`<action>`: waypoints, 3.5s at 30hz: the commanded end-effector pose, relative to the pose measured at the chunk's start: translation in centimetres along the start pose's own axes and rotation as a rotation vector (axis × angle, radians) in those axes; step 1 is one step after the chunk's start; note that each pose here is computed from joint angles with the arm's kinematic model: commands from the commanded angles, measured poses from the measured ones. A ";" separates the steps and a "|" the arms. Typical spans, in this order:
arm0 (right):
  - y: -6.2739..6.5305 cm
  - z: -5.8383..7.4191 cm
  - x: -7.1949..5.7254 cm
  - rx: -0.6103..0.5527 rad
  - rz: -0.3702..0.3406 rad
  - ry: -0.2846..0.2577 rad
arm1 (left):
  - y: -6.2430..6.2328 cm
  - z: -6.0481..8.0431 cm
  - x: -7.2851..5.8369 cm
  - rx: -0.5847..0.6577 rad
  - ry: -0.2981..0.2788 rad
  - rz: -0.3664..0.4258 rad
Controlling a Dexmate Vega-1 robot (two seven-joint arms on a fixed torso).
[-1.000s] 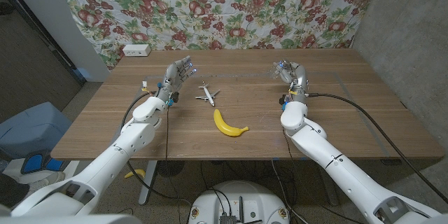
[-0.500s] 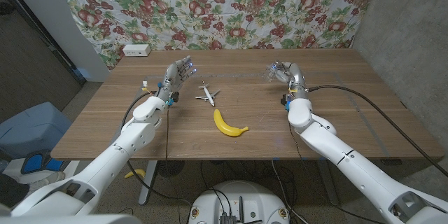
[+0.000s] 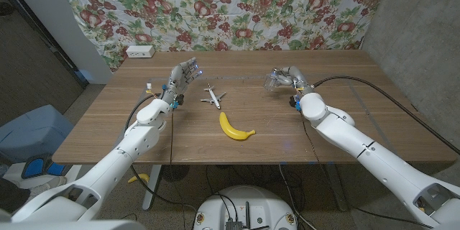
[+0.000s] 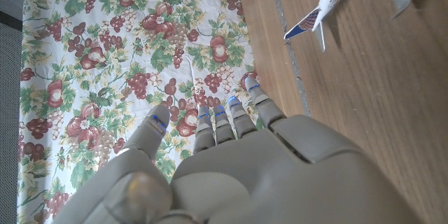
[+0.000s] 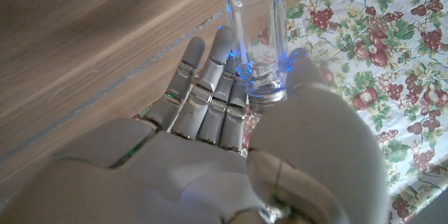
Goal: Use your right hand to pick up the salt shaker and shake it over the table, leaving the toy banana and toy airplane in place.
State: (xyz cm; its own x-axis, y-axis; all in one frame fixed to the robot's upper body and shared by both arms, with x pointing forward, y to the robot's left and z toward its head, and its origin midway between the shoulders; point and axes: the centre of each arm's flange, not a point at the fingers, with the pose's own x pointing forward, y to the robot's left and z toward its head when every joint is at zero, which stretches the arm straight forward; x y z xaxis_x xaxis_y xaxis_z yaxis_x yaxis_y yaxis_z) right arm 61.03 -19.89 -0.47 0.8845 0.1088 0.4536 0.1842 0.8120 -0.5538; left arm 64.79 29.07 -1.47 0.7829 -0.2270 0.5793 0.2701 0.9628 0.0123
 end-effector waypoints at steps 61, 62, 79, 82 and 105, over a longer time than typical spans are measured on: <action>0.3 -0.6 -0.3 0.123 -0.314 -0.075 | 0.5 0.0 0.8 0.002 0.008 0.009; 0.3 -0.5 -0.2 0.107 -0.297 -0.079 | 0.4 0.0 0.8 0.003 0.009 0.008; -0.5 0.3 1.9 -0.015 0.111 0.030 | 0.4 0.1 0.9 0.006 0.012 0.004; -0.5 0.4 2.0 -0.021 0.126 0.040 | 0.4 0.2 0.8 0.006 0.012 0.005; -0.4 0.1 0.5 0.040 -0.084 -0.010 | 0.2 0.3 0.7 0.007 0.012 0.003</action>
State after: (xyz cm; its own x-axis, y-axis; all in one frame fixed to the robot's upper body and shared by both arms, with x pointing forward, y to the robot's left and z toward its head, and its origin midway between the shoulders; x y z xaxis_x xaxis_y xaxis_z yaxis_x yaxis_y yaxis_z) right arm 62.06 -19.86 0.74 0.8988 0.1431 0.4144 0.1386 0.8040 -0.5783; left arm 65.28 29.19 -0.80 0.7898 -0.2268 0.5699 0.2648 0.9642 0.0166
